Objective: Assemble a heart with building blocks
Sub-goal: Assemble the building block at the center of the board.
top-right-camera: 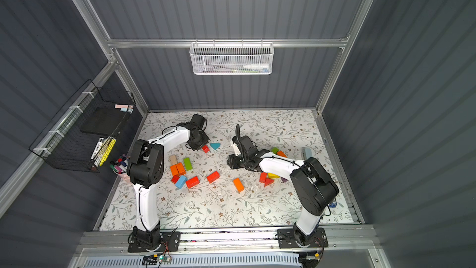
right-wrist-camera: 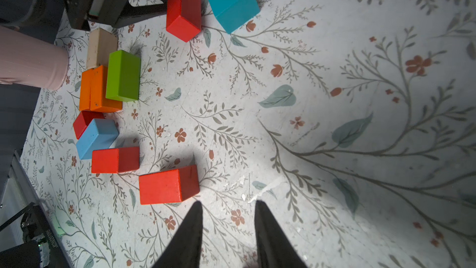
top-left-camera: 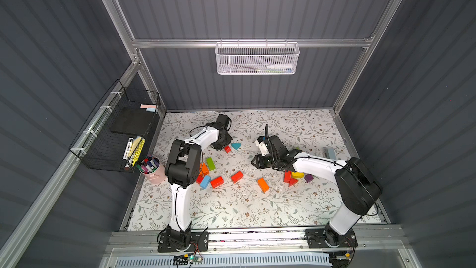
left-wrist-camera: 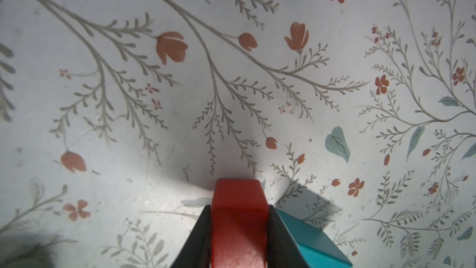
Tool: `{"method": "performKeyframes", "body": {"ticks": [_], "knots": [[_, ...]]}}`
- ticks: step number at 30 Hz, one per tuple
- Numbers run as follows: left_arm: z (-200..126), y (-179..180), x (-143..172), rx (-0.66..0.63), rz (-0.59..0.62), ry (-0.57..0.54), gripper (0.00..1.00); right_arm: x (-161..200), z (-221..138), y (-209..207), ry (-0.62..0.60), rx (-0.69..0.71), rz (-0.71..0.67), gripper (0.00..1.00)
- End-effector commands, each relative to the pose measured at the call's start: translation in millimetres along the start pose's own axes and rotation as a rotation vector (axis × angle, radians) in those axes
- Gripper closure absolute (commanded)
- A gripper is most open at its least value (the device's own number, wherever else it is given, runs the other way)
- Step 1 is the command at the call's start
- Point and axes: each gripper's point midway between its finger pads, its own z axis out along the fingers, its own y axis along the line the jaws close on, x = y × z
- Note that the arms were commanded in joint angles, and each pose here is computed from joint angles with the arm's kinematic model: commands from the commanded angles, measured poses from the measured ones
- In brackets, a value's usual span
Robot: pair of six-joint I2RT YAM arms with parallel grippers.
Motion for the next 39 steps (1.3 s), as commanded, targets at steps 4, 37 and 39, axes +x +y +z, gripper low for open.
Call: {"method": "performKeyframes", "body": {"ticks": [4, 37, 39], "knots": [[-14, 8, 9, -0.018, -0.115, 0.0, 0.8, -5, -11, -3, -0.037, 0.005, 0.016, 0.63], [-5, -10, -4, 0.013, -0.148, -0.03, 0.75, -4, -10, -13, -0.036, 0.012, 0.035, 0.63], [-4, -9, -5, 0.012, -0.148, -0.029, 0.75, -3, -11, -14, -0.035, 0.013, 0.036, 0.63]]}}
